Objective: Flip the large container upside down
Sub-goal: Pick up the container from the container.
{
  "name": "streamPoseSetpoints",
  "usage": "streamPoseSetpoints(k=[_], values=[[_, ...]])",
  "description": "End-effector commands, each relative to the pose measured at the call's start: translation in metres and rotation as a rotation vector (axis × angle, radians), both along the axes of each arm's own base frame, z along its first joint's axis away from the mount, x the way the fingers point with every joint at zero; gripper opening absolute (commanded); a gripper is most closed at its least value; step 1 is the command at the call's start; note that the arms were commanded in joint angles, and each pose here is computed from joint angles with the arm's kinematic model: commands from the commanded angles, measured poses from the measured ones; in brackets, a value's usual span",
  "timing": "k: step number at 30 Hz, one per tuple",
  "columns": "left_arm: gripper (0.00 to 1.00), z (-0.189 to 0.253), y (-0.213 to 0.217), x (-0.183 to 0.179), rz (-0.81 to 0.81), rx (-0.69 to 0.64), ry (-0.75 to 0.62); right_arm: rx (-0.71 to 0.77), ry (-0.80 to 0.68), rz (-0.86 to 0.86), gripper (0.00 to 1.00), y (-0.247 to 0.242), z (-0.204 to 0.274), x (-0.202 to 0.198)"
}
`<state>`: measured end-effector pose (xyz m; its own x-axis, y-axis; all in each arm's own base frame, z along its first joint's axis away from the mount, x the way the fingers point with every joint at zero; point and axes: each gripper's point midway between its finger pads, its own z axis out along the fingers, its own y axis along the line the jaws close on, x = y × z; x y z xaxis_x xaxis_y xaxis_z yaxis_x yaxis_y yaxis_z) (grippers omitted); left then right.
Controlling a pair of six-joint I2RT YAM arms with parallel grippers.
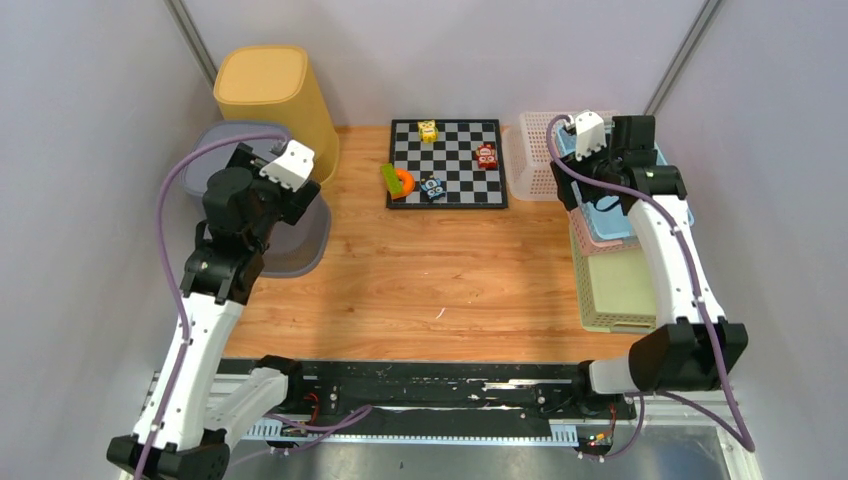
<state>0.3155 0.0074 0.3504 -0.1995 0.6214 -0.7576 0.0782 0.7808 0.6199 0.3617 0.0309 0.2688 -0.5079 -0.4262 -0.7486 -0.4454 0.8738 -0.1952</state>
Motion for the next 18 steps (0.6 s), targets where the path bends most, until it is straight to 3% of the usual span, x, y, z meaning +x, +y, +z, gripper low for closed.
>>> streamPoseSetpoints(k=[1,6,12,18], values=[[1.0,0.022,-0.058,-0.026,-0.317,-0.163,-0.027,0.051,0.042,-0.015,0.78,0.0,-0.013,0.014],[1.0,0.004,-0.099,-0.05,-0.543,-0.251,0.045,0.064,0.072,-0.082,0.72,-0.013,-0.029,0.033],[1.0,-0.018,-0.111,-0.061,-0.617,-0.27,0.098,0.066,0.09,-0.128,0.64,-0.024,-0.039,0.047],[1.0,-0.029,-0.113,-0.064,-0.639,-0.269,0.125,0.071,0.108,-0.145,0.37,-0.029,-0.047,0.054]])
